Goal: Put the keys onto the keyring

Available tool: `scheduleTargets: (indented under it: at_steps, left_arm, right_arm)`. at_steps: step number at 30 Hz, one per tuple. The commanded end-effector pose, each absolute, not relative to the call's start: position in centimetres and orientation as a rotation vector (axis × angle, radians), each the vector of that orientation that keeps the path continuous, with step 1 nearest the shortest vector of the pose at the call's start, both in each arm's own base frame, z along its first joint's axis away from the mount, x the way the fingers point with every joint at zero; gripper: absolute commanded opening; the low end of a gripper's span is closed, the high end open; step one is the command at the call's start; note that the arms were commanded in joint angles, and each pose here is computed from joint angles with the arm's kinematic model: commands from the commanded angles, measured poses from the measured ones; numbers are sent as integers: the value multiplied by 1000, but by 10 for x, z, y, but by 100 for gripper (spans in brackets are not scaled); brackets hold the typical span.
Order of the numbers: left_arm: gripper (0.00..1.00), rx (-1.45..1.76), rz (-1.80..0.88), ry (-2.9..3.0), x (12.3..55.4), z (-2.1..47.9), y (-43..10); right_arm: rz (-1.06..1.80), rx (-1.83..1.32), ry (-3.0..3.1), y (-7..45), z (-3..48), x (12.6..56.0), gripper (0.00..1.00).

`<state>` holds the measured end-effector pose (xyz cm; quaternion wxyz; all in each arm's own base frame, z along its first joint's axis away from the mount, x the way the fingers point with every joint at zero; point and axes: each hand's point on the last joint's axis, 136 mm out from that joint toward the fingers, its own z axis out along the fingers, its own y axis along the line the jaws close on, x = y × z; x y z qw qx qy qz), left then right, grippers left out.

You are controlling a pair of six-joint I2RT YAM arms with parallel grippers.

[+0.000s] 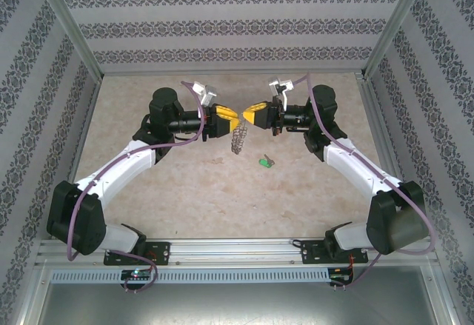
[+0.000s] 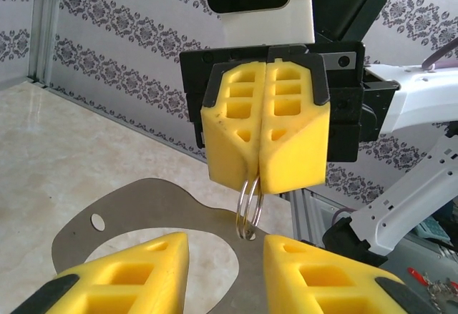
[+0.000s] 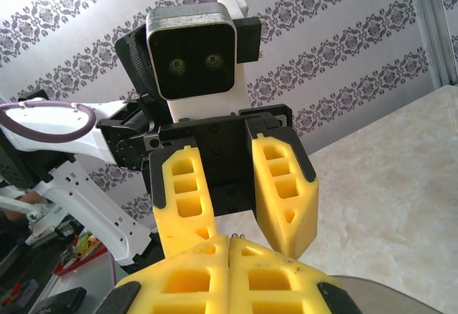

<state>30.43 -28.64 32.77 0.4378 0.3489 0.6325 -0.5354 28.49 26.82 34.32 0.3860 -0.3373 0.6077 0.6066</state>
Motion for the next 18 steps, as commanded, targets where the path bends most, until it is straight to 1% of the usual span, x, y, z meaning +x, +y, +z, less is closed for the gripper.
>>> scheduleTargets:
  at_steps: [1,11,18]
  left_arm:
    - [32,915,-1363,1511,296,335,-292]
    - [32,911,-1366,1495,297,338,-297]
    - [25,906,-1364,1481,299,340,-300]
  right_arm:
    - [1524,-912,1455,273,365,280,0]
    - [1533,-918,1456,276,362,279,0]
    - [1537,-917,1461,277,361,279,0]
